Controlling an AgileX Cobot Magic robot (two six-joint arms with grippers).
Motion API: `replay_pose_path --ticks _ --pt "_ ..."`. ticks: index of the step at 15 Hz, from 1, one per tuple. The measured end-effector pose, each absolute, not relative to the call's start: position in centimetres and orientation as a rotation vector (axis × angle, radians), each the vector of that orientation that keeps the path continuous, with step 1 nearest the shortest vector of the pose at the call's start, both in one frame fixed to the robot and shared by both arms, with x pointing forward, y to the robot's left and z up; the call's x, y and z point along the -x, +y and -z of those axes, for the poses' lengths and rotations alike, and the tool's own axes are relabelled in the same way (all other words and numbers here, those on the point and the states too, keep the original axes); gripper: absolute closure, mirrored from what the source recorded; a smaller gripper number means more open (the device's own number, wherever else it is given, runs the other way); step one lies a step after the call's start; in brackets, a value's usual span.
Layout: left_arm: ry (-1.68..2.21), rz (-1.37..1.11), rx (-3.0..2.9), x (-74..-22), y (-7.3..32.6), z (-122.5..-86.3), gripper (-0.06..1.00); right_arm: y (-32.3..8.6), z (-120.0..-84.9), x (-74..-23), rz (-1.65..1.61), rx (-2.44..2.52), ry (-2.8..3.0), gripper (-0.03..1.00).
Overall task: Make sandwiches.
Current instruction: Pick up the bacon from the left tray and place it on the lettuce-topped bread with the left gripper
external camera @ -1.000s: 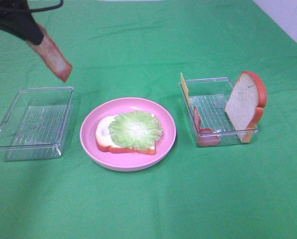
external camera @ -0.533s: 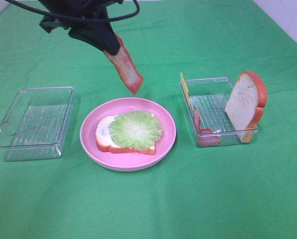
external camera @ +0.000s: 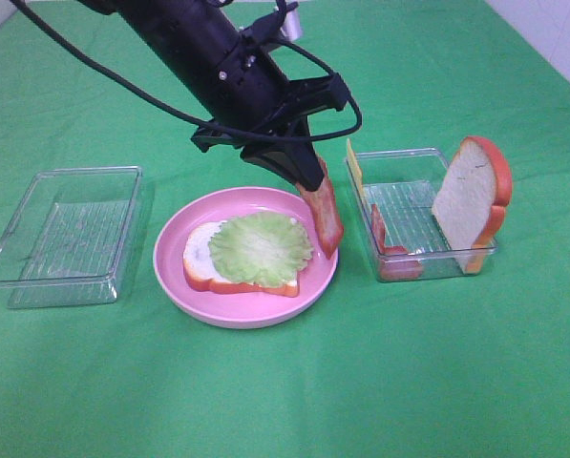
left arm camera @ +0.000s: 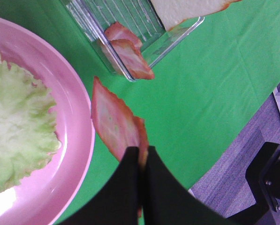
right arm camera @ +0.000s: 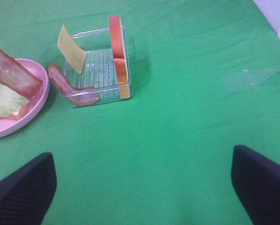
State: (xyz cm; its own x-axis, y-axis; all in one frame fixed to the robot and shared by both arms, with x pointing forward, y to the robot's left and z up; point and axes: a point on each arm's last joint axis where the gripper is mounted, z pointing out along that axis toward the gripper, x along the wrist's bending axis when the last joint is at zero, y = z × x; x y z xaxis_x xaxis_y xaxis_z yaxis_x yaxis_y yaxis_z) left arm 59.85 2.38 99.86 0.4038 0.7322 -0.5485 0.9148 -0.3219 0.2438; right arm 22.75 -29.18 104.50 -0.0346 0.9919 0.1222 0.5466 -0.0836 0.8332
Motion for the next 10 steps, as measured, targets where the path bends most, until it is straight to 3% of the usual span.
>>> replay_pose_path --ticks 5,10 --pt "1.423 0.487 -2.188 -60.3 1.6 -97.3 0.94 -29.2 -104.5 -22.8 -1.014 -1.679 1.626 0.00" --pt "1.455 0.321 -2.309 -60.9 2.7 -96.2 0.94 -29.2 -104.5 -22.8 -1.014 -1.679 1.626 0.00"
